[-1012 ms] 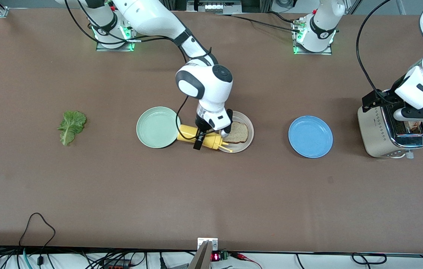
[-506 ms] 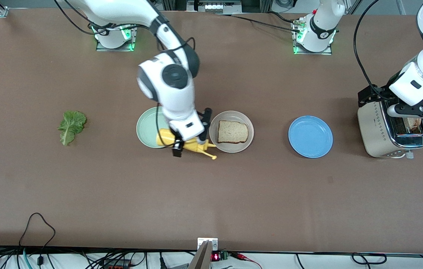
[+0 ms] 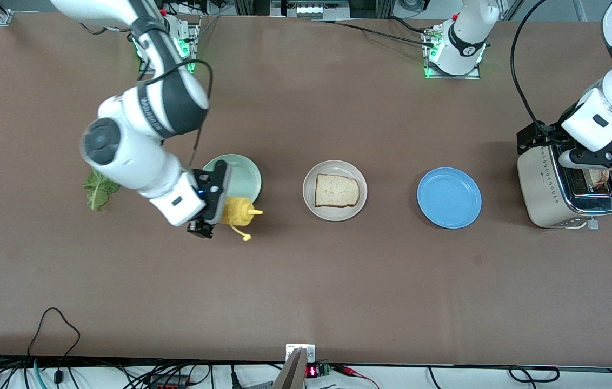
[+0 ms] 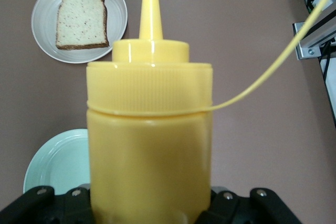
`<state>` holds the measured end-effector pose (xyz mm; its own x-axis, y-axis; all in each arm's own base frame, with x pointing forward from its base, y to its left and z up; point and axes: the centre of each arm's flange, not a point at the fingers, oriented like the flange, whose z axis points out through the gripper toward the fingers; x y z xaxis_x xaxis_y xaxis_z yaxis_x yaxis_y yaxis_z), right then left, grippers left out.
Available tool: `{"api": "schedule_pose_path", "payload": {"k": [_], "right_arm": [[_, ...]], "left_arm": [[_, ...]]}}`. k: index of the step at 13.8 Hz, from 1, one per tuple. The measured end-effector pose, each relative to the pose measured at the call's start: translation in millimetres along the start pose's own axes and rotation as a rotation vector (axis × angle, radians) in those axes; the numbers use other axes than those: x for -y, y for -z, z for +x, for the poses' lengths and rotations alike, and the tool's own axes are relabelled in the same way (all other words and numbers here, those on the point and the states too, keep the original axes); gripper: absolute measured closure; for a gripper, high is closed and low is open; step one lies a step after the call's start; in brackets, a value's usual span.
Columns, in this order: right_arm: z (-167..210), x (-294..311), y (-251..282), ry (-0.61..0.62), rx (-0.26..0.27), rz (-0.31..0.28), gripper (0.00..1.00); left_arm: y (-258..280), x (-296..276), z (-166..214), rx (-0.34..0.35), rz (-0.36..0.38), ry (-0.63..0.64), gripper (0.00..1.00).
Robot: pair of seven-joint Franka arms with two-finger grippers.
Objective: Make sandwich in beige plate with both arms
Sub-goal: 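Carry the yellow bottle back beside the lettuce with the right gripper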
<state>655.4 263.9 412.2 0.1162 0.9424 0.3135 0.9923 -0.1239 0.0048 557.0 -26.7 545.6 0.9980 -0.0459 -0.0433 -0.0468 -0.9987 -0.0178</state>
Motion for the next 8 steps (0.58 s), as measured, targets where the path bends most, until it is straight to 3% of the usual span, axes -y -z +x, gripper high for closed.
{"api": "schedule_pose_path", "payload": {"k": [3, 8], "right_arm": [[-48, -7, 1, -0.007, -0.126, 0.050, 0.54], [-143, -13, -13, 0.020, -0.382, 0.101, 0.54]], "left_arm": [[0, 0, 0, 0.000, 0.000, 0.000, 0.00], [0, 0, 0, 0.000, 0.000, 0.000, 0.00]]}}
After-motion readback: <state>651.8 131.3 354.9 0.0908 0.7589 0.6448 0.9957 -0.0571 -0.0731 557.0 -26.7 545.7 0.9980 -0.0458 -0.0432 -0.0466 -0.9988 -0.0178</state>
